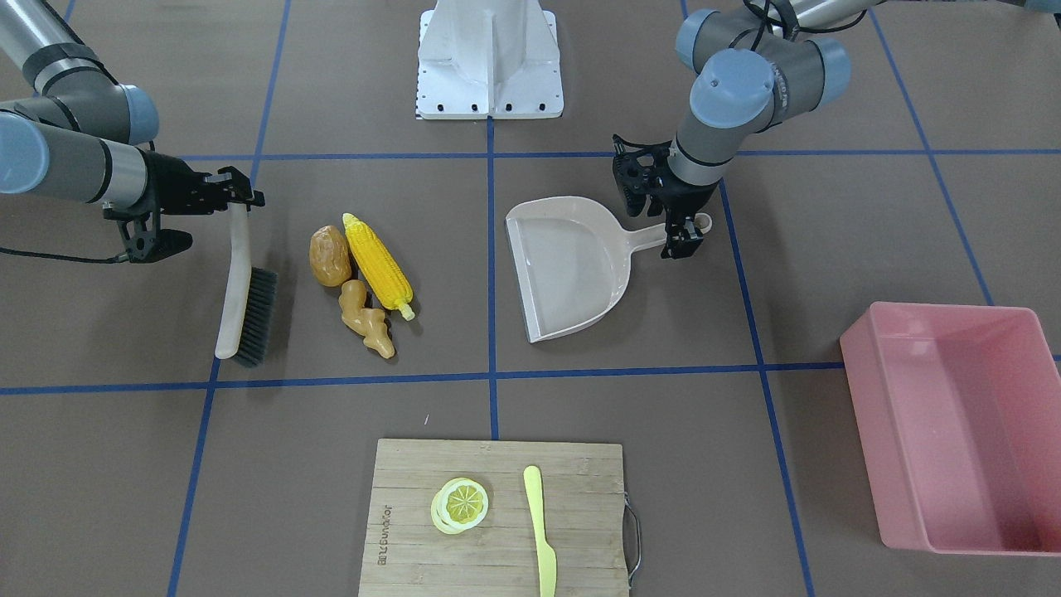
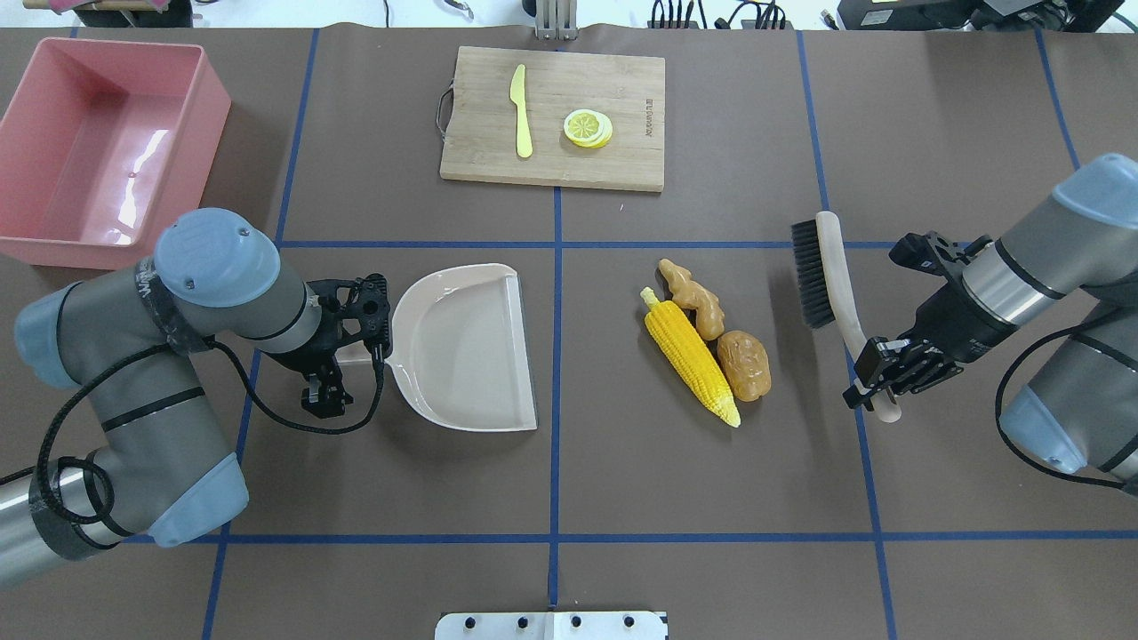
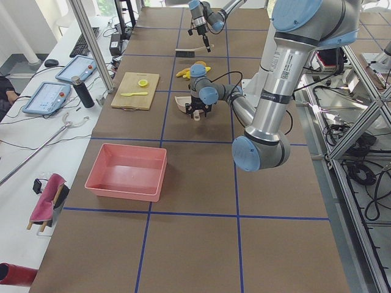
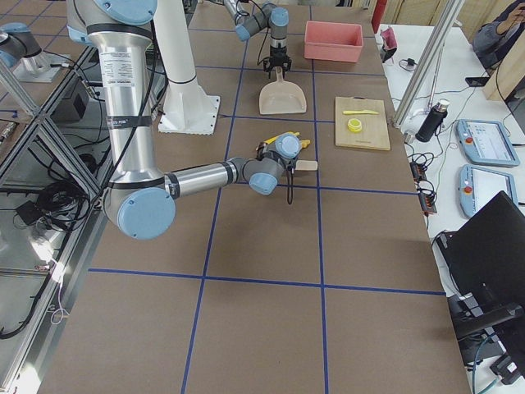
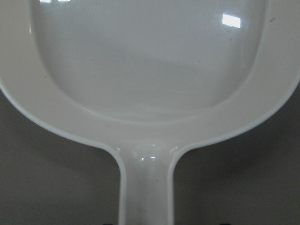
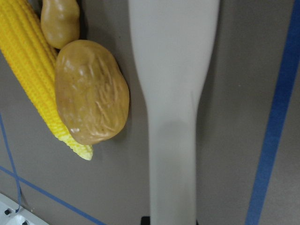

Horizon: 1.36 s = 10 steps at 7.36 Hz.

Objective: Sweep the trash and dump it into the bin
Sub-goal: 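Slide the dustpan toward the produce with the left gripper while the right follows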

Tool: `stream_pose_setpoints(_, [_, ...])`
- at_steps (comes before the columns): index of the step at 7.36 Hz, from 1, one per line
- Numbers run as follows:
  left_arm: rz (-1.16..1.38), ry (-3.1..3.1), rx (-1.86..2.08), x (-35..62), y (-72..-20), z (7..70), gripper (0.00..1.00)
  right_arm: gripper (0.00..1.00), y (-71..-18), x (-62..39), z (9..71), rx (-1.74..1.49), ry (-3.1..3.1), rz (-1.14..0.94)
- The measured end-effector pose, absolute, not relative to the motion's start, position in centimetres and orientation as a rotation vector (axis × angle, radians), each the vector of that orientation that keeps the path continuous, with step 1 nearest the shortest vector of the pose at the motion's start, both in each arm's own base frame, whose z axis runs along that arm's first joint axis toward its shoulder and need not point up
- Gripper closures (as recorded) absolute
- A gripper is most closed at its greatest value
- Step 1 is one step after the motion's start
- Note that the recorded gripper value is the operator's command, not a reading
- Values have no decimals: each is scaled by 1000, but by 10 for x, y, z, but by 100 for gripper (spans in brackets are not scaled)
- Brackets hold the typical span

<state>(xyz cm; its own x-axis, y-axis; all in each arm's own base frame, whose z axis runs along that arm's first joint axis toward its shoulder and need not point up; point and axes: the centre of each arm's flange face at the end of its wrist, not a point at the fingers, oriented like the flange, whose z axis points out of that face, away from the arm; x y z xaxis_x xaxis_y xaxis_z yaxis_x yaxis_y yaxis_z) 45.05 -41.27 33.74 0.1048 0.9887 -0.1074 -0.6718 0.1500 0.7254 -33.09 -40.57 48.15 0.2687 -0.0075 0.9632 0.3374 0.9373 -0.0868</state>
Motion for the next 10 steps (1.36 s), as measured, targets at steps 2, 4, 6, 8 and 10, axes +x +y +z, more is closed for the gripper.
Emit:
stream_pose_setpoints(2, [1337, 703, 579, 449, -409, 331, 100, 100, -395, -346, 469, -313, -1325, -258])
stream_pose_setpoints(4, [1343, 713, 563, 457, -410, 319, 100, 100, -382, -358, 456, -332, -1335, -276])
stream_pose_setpoints(6, [1345, 710, 546, 473, -420, 297, 100, 100, -373, -364, 455, -335, -1338, -291])
stream_pose_setpoints(8, [1344, 705, 527, 496, -435, 269, 100, 100, -363, -356, 465, -324, -1354, -312])
stream_pose_setpoints(10, [1344, 702, 518, 518, -449, 250, 100, 100, -349, -350, 477, -326, -1364, -335])
